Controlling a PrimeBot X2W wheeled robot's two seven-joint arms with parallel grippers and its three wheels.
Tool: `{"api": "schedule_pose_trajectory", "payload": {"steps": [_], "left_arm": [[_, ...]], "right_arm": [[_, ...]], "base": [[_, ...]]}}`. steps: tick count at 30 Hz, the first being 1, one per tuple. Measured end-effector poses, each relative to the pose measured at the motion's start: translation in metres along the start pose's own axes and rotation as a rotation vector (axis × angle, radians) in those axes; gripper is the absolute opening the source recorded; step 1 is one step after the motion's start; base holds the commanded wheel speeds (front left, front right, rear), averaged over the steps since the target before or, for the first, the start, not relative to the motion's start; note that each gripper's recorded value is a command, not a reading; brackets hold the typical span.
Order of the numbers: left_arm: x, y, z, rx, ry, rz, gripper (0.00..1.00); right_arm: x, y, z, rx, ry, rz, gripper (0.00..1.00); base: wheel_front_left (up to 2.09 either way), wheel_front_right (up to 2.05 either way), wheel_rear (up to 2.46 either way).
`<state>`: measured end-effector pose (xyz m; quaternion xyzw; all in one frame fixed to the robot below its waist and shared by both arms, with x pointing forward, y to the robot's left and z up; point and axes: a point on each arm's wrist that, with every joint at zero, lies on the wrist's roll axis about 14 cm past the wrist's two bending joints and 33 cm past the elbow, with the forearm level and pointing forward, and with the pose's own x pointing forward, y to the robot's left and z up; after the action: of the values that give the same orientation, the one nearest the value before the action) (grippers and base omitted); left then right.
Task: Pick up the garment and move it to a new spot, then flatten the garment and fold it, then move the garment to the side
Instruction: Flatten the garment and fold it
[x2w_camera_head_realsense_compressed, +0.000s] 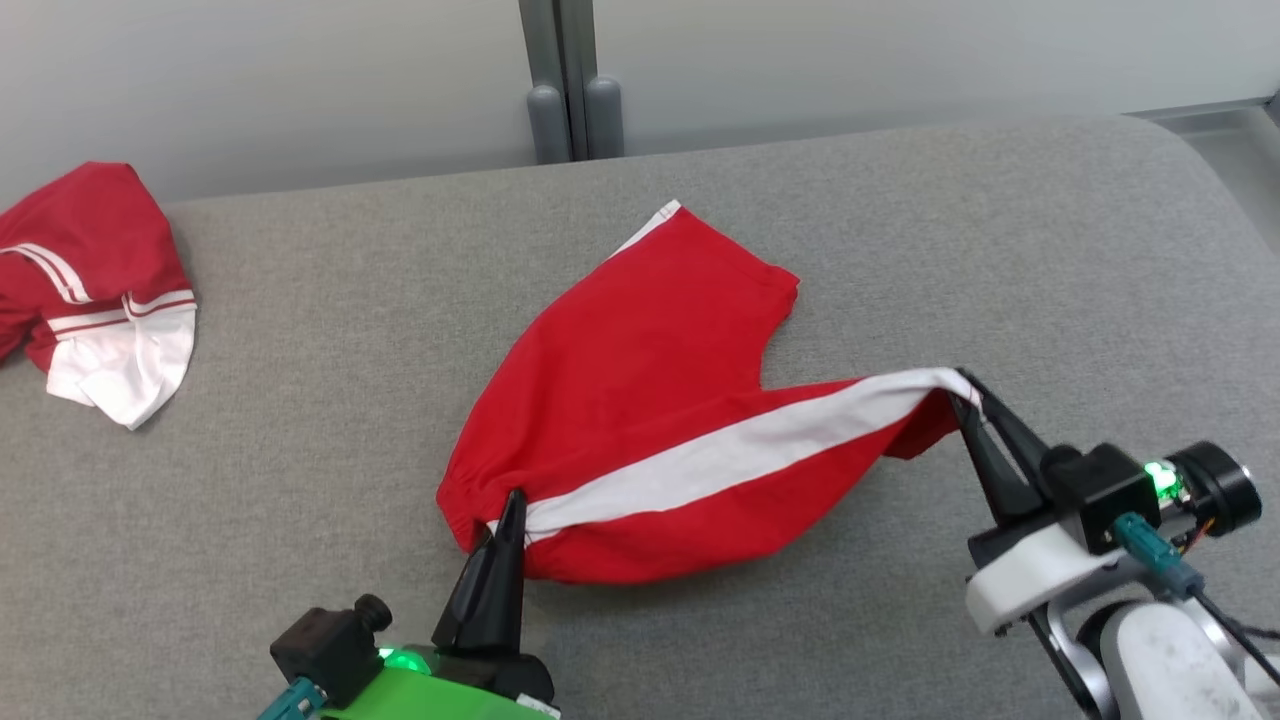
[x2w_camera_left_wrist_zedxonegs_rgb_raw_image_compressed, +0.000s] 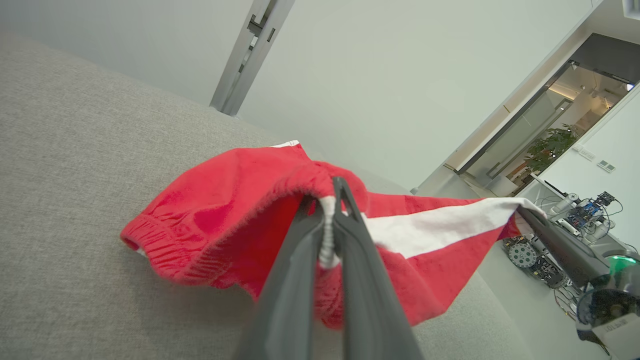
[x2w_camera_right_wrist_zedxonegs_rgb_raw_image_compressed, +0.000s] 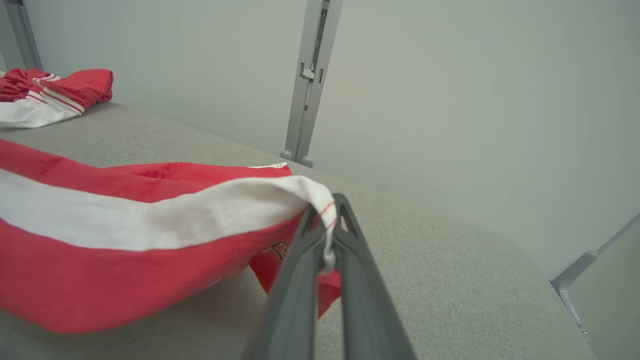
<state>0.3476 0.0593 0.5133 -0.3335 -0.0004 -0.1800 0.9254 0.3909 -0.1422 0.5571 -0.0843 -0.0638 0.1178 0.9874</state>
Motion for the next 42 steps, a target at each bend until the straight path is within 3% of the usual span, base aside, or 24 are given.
{"api": "schedule_pose_trajectory", "payload": {"steps": [10, 19, 32, 33, 37, 38, 39, 41, 42], "left_arm": [[0.027, 0.061, -0.002, -0.074, -0.005, 0.171, 0.00], [0.063, 0.094, -0.003, -0.125, -0.003, 0.251, 0.00], [0.063, 0.144, 0.005, -0.178, -0.042, 0.399, 0.00], [0.061, 0.145, 0.004, -0.182, -0.039, 0.404, 0.00], [0.059, 0.145, -0.003, -0.188, -0.016, 0.411, 0.00], [0.058, 0.145, -0.004, -0.190, -0.013, 0.411, 0.00], [0.058, 0.145, -0.005, -0.189, -0.010, 0.412, 0.00], [0.058, 0.144, -0.006, -0.188, -0.007, 0.414, 0.00], [0.058, 0.144, -0.006, -0.187, -0.006, 0.412, 0.14]], "right_arm": [[0.092, 0.012, -0.028, -0.124, 0.074, 0.185, 0.00], [0.171, 0.040, -0.057, -0.191, 0.142, 0.336, 0.00], [0.231, 0.087, -0.097, -0.211, 0.188, 0.483, 0.00], [0.234, 0.090, -0.100, -0.211, 0.190, 0.491, 0.07], [0.241, 0.101, -0.108, -0.198, 0.208, 0.510, 0.57], [0.242, 0.101, -0.110, -0.193, 0.212, 0.509, 0.87], [0.244, 0.100, -0.111, -0.188, 0.215, 0.505, 1.00], [0.248, 0.096, -0.112, -0.183, 0.216, 0.491, 1.00], [0.250, 0.094, -0.111, -0.181, 0.212, 0.484, 1.00]], "base": [[0.00, 0.00, 0.00], [0.00, 0.00, 0.00], [0.00, 0.00, 0.00], [0.00, 0.00, 0.00], [0.00, 0.00, 0.00], [0.00, 0.00, 0.00], [0.00, 0.00, 0.00], [0.00, 0.00, 0.00], [0.00, 0.00, 0.00]]}}
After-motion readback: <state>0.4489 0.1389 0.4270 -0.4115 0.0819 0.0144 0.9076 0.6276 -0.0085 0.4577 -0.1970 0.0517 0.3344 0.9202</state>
